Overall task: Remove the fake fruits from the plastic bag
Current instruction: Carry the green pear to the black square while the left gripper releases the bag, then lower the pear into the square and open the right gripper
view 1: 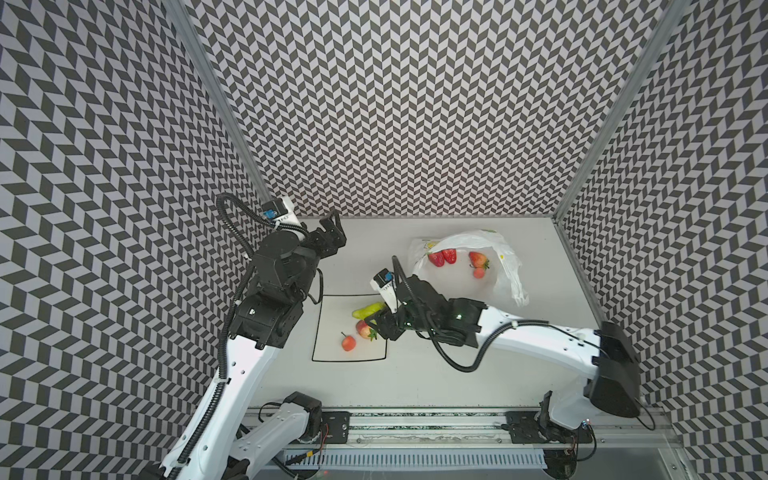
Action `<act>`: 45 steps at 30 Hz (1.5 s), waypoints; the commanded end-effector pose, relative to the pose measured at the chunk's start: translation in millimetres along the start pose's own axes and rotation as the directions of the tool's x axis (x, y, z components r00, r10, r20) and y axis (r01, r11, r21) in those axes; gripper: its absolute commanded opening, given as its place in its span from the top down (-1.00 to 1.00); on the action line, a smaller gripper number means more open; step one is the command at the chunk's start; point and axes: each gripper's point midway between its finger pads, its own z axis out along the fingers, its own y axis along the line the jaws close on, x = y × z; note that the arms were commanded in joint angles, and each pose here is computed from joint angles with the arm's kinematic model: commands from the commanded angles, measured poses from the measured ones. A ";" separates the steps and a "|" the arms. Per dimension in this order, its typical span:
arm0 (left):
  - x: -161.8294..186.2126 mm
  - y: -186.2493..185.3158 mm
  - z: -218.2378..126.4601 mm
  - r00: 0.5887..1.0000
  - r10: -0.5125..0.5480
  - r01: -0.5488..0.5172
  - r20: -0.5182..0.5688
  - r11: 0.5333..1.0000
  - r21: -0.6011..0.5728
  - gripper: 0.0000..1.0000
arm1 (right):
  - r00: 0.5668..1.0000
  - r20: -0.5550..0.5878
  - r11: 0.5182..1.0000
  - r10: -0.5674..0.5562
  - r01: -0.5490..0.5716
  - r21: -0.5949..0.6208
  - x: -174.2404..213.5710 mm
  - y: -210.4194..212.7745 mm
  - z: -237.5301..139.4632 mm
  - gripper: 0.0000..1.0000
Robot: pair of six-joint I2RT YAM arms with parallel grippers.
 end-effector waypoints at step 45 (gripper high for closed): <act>54.1 17.0 -10.3 0.992 -0.003 0.007 -0.127 0.999 0.033 -0.80 | 0.985 0.172 0.998 -0.010 0.000 0.058 -103.4 -9.3 -23.7 -0.51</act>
